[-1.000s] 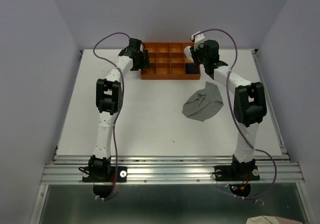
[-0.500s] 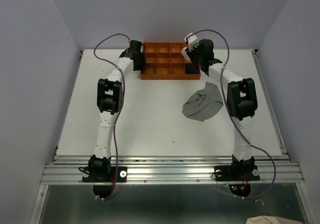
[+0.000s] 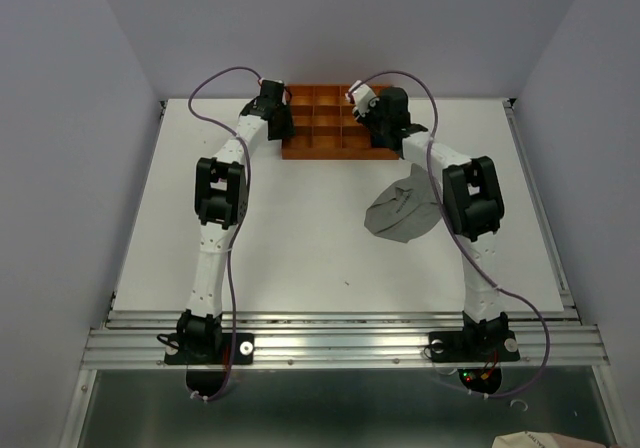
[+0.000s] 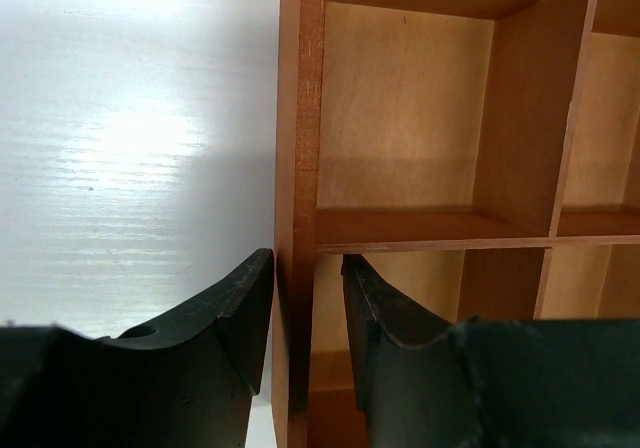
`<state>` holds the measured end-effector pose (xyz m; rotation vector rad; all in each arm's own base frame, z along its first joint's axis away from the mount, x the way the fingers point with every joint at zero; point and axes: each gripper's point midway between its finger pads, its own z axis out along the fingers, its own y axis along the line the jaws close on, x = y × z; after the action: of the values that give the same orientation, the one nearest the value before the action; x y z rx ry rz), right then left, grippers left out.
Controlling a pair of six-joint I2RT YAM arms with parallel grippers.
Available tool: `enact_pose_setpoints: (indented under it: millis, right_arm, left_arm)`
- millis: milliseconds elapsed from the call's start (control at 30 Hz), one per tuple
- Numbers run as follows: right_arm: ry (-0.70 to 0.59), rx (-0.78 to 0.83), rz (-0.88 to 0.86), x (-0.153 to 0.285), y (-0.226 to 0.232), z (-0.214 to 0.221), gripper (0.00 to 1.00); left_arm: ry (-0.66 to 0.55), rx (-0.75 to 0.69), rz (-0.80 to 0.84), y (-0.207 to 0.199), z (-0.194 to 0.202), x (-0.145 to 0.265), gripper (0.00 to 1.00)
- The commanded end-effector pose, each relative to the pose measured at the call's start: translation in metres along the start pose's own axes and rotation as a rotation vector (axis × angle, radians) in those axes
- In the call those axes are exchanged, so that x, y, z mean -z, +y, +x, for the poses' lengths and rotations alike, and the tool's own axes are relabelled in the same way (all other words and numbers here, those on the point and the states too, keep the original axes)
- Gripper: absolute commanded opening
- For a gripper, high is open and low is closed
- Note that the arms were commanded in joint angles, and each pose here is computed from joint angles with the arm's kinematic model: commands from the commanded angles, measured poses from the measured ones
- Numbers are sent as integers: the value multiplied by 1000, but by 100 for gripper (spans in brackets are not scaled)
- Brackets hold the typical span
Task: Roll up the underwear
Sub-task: Place the rolled underwear into the container
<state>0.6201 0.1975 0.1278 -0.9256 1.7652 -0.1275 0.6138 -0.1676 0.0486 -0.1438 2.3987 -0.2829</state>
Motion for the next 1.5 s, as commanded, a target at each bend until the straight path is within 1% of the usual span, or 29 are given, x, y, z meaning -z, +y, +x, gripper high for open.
enact_pose_setpoints:
  millis: [0,200,267,500,600,667,700,767,833,900,933,967,1033,1133,1200,1300,1467]
  right_arm:
    - [-29,85,20,-6,12,-21,1]
    - [21,94,-39,-7,35,-8,1]
    - [50,68,-70,-6,44,0,1]
    - [91,-8,-150,-7,62,8,1]
    - [88,-63,-218,-8,76,6,1]
    - [94,-128,-251,-12,81,8,1]
    - [93,-152,-257,-11,76,6,1]
    - [100,-207,-293,-13,85,5,1]
    - [117,-261,-309,-12,89,5,1]
    - [148,-297,-321,-13,91,15,1]
    - [144,-331,-321,-15,90,10,1]
    - [195,-358,-334,-17,95,26,1]
    - [213,-400,-347,-18,95,29,1]
    - [220,-464,-386,-14,98,26,1]
    - [229,-480,-400,-7,96,28,1]
    - [228,-494,-457,3,107,26,1]
    - [267,-502,-445,6,103,35,1]
  left_arm:
    - [-63,3,18,-3,-25,7,44]
    - [-61,12,34,-6,-25,9,44]
    - [-61,12,33,-4,-26,10,44]
    - [-51,19,32,-2,-23,8,43]
    - [-48,21,38,-2,-22,8,43]
    - [-46,22,48,-3,-22,7,43]
    - [-44,21,48,-3,-21,7,43]
    - [-41,22,46,-1,-20,7,43]
    - [-42,24,45,-1,-21,7,43]
    - [-41,26,48,1,-21,7,43]
    - [-39,26,47,1,-20,6,43]
    - [-37,26,49,0,-20,6,43]
    - [-33,29,52,1,-19,6,41]
    - [-30,30,56,1,-18,6,41]
    - [-28,34,53,3,-18,5,41]
    - [-31,47,48,4,-19,5,40]
    - [-32,68,39,7,-19,4,40]
